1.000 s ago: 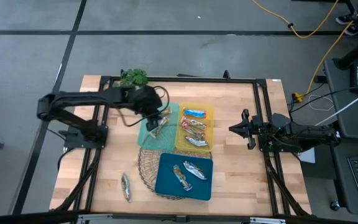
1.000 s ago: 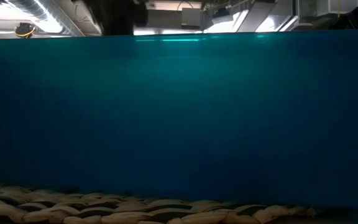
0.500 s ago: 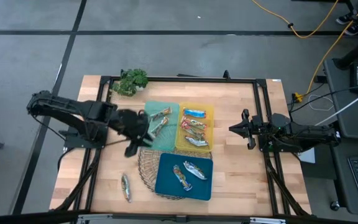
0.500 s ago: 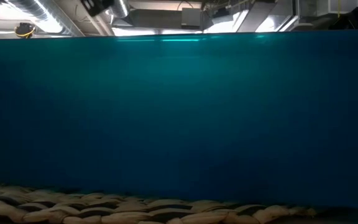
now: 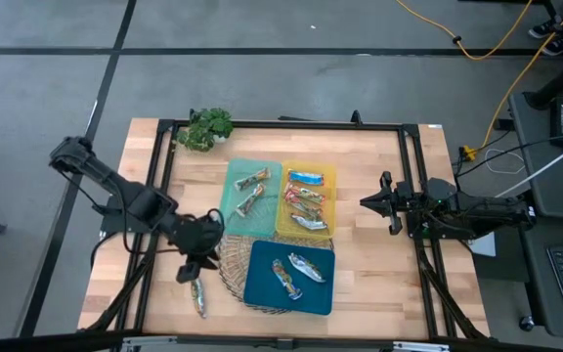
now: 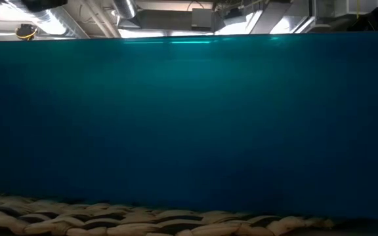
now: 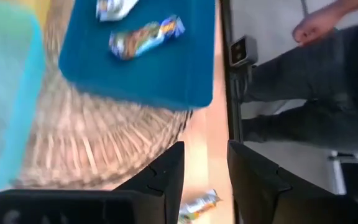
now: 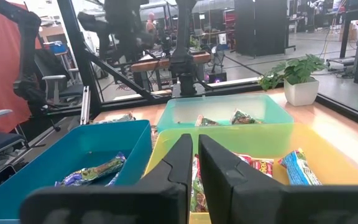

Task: Pick and place Granola Bars by type
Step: Put the yellow granola bar into the green bin

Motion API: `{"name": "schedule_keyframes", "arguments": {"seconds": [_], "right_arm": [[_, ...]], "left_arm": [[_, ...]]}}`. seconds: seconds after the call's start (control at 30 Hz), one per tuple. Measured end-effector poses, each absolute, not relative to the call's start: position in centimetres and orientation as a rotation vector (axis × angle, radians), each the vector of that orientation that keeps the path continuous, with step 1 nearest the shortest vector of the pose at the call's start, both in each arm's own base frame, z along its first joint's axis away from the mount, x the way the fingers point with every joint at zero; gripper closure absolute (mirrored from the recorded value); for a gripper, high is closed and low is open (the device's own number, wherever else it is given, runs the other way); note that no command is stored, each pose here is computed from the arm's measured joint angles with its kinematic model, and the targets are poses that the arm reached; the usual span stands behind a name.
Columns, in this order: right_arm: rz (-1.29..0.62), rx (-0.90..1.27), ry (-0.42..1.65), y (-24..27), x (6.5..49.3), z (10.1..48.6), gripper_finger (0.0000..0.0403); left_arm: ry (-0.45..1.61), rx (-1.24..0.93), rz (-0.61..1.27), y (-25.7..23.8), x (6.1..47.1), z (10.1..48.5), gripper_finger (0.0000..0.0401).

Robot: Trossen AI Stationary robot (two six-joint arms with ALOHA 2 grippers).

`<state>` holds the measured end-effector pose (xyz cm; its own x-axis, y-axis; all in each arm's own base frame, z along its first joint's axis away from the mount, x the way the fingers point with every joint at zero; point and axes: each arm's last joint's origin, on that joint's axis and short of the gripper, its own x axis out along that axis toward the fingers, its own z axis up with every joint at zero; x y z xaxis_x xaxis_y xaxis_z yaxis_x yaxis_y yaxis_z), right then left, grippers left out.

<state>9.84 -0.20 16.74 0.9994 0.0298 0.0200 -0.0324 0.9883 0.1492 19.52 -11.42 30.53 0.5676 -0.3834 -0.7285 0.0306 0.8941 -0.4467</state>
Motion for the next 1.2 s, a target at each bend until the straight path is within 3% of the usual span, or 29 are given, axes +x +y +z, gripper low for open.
{"name": "schedule_keyframes", "arguments": {"seconds": [0.47,0.73,0.97,1.2], "right_arm": [[0.031,0.150,-0.017,-0.2,9.8,16.7,0.0370],[0.031,0.150,-0.017,-0.2,9.8,16.7,0.0370],[0.031,0.149,-0.018,-0.2,9.8,16.7,0.0370],[0.031,0.150,-0.017,-0.2,9.8,16.7,0.0370]], "left_arm": [[1.135,-0.887,0.124,-14.8,15.9,24.5,0.0290],[1.048,-1.074,0.345,-16.3,15.0,22.9,0.0290],[1.011,-1.201,0.441,-18.3,15.6,21.2,0.0289],[1.101,-1.267,0.405,-20.6,17.0,18.9,0.0289]]}}
